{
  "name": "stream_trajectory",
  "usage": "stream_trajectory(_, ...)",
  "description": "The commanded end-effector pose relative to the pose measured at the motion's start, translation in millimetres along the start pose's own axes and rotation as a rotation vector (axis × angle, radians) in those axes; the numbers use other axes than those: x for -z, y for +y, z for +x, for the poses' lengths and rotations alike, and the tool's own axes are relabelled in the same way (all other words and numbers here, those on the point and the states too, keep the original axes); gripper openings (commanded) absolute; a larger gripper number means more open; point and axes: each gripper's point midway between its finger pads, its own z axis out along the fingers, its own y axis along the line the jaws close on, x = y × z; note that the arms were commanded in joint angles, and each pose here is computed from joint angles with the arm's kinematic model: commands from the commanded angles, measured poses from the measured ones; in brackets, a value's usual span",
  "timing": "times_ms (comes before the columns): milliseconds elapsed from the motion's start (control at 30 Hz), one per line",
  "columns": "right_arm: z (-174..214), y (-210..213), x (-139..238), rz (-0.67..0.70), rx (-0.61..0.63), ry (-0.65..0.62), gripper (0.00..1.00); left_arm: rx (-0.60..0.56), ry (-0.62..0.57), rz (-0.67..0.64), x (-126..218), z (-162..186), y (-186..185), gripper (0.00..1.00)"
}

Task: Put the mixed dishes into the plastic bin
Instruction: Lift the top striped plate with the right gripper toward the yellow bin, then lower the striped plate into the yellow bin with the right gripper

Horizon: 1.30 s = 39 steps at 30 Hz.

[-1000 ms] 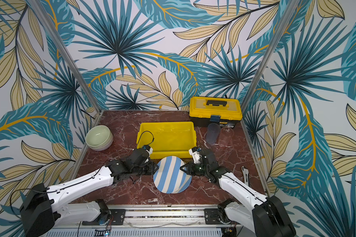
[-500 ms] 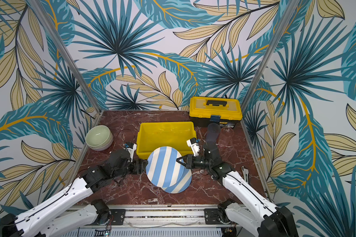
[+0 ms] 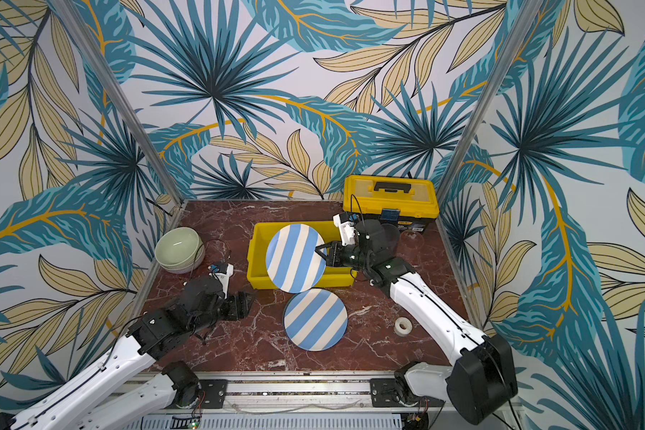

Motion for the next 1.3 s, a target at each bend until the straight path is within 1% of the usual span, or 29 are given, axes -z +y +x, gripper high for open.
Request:
stream_trajectory(0,-31.0,-1.9,-3.6,0.063,0.031,-0.087,0.00,0.005,-0.016,-0.008,3.6,0.2,4.7,0.74)
stream_trajectory(133,-48.2,-15.5,-13.9,0.134,0.026,-0.133,0.00,-0.001,-0.020,-0.009,4.3,1.3,6.1,0.75)
stream_trajectory(200,-53.3,-18.6,-21.0,0.141,0.019,-0.144,0.00,-0.002,-0.025,-0.012,4.8,-0.1,6.3,0.76)
stream_trajectory(300,-55.6,-24.4,-35.1,0.154,0.008,-0.143,0.00,0.002,-0.038,-0.015,6.7,-2.6,7.0,0.80)
stream_trajectory(500,-55.0,-38.7,-66.0,0.159,-0.029,-0.136,0.00,-0.008,-0.061,-0.011,11.8,-6.1,7.3,0.81)
stream_trajectory(567,-53.2,-41.7,-76.0,0.154,-0.041,-0.130,0.00,-0.013,-0.064,-0.013,13.7,-6.4,8.1,0.82)
stream_trajectory(733,-44.8,-50.3,-102.6,0.144,-0.063,-0.099,0.00,-0.011,-0.076,-0.051,19.7,-7.6,15.8,0.89)
stream_trajectory(933,-30.6,-53.3,-130.7,0.111,-0.088,-0.039,0.00,-0.002,-0.090,-0.054,24.8,-8.1,18.5,0.90)
stream_trajectory(1200,-12.7,-64.8,-144.7,0.107,-0.133,-0.023,0.00,-0.016,-0.116,-0.083,32.8,-15.6,22.2,0.91)
stream_trajectory(1233,-10.0,-66.7,-146.7,0.102,-0.141,-0.019,0.00,-0.018,-0.121,-0.087,33.4,-16.9,22.6,0.92)
stream_trajectory(1267,-6.9,-66.4,-148.6,0.094,-0.146,-0.013,0.00,-0.020,-0.124,-0.089,33.8,-18.0,22.6,0.95)
